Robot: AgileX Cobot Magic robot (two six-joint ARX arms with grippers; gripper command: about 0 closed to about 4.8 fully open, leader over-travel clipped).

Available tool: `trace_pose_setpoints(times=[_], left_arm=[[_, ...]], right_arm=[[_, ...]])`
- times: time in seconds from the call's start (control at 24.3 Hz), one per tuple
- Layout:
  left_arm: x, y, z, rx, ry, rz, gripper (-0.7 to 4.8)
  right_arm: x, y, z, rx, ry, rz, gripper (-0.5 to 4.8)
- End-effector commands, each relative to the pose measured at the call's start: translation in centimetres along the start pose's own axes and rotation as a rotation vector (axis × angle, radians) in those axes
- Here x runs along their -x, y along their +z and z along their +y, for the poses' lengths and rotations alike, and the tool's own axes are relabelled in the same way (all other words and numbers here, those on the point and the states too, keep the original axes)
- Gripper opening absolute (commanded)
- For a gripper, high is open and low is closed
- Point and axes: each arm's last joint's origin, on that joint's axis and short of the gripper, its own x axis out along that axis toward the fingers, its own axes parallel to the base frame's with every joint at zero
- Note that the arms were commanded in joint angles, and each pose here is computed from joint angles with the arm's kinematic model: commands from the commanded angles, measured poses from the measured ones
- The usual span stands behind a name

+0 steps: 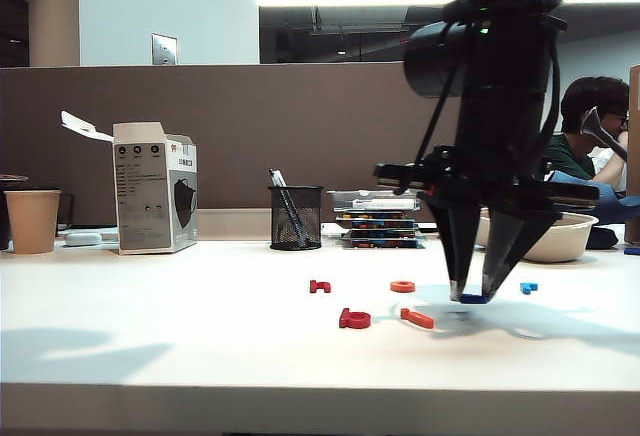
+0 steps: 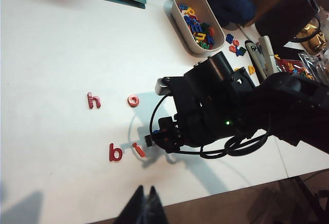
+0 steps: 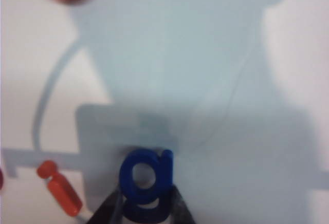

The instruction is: Select the appropriate letters from the row of letter magnets placed on the table to arrange into the word "big".

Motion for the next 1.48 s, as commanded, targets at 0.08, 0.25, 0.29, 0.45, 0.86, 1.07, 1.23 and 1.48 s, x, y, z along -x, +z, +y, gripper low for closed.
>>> trace_pose_setpoints(times=[0.08, 0.25, 0.29, 0.45, 0.86, 1.07, 1.23, 1.48], left_arm=[[0.1, 0.1, 0.0, 0.001, -0.004, -0.011, -0.05], [0.1, 0.1, 0.0, 0.001, -0.004, -0.011, -0.05], [0.1, 0.1, 0.0, 0.001, -0.004, -0.011, -0.05], [0.1, 0.1, 0.0, 0.001, -0.005, -0.011, -0.05], [0.1, 0.1, 0.0, 0.001, -0.004, -0.011, -0.05], [0.1, 0.1, 0.0, 0.001, -0.004, -0.011, -0.05], [0.1, 0.1, 0.0, 0.001, -0.004, -0.011, -0.05], [0.1, 0.1, 0.0, 0.001, -0.004, -0.011, -0.05]], right_arm=[[0.3, -0.8, 0.9, 0.007, -0.014, 0.030, 0.94], [0.4, -1.1, 1.0, 0.014, -0.063, 0.029, 0.94], [0.4, -1.1, 0.9, 0.013, -0.074, 0.025, 0.94], [0.4, -1.4, 0.7, 0.008, -0.103, 0.049, 0.94], [0.4, -1.4, 0.7, 0.009, -0.099, 0.047, 0.94], [0.3, -1.1, 0.9, 0.009, -0.085, 0.021, 0.95], [0.0, -1.3, 0.8, 0.009, -0.093, 0.056, 1.25], [-0.1, -1.2, 0.8, 0.010, -0.092, 0.050, 1.85]])
